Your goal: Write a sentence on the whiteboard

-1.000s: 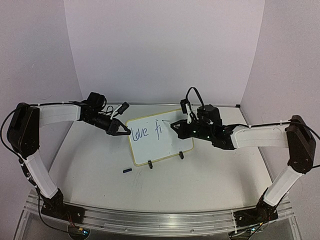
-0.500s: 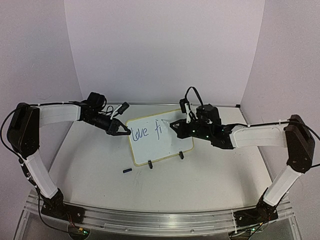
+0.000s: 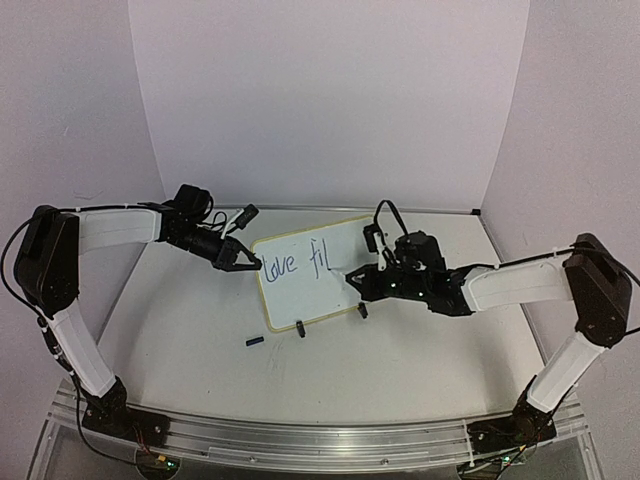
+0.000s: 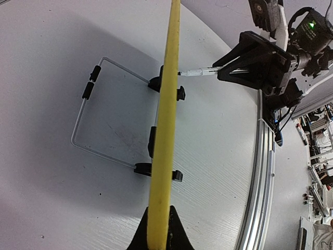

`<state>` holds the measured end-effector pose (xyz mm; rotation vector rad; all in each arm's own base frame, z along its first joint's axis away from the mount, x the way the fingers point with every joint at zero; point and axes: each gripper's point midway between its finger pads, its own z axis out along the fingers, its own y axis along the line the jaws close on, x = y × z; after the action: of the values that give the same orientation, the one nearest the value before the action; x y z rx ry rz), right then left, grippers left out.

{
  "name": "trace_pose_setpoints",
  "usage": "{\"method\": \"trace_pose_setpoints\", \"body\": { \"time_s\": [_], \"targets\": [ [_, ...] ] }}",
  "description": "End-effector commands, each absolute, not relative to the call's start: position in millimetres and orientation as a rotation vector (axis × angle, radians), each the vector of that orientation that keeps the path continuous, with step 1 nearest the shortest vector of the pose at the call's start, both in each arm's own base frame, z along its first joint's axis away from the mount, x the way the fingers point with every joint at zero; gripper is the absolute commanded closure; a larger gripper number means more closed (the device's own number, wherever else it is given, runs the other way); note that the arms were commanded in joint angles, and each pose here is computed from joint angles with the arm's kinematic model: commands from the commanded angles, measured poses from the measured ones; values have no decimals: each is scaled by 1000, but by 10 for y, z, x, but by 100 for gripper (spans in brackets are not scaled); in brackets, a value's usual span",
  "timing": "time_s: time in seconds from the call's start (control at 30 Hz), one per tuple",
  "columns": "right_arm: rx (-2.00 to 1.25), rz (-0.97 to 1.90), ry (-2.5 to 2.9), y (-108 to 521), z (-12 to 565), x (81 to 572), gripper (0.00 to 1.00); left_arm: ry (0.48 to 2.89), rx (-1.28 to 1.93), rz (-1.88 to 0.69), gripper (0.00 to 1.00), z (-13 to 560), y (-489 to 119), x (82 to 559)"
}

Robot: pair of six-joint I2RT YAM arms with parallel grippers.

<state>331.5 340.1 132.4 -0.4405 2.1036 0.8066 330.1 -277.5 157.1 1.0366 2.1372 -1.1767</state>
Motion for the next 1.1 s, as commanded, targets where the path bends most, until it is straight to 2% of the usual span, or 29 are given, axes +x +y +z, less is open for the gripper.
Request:
{"method": "trace_pose_setpoints", "body": {
  "time_s": [0.0,0.17,0.33,1.07],
  "targets": [
    [-391,798,2000,3330,1760,3386,100,2117,1085,-1087,100,1554,-2781,3392],
    [-404,776,1914,3341,2139,3459,100,2116,1085,-1084,100,1557,-2780,3394],
    [-422,742,1891,3394,2244,3557,100,2114,1086,-1085,100,1566,-2782,3391],
    [-430,686,1949,3445,1944,3678,100,2115,1087,-1083,100,1557,-2782,3401]
  ]
}}
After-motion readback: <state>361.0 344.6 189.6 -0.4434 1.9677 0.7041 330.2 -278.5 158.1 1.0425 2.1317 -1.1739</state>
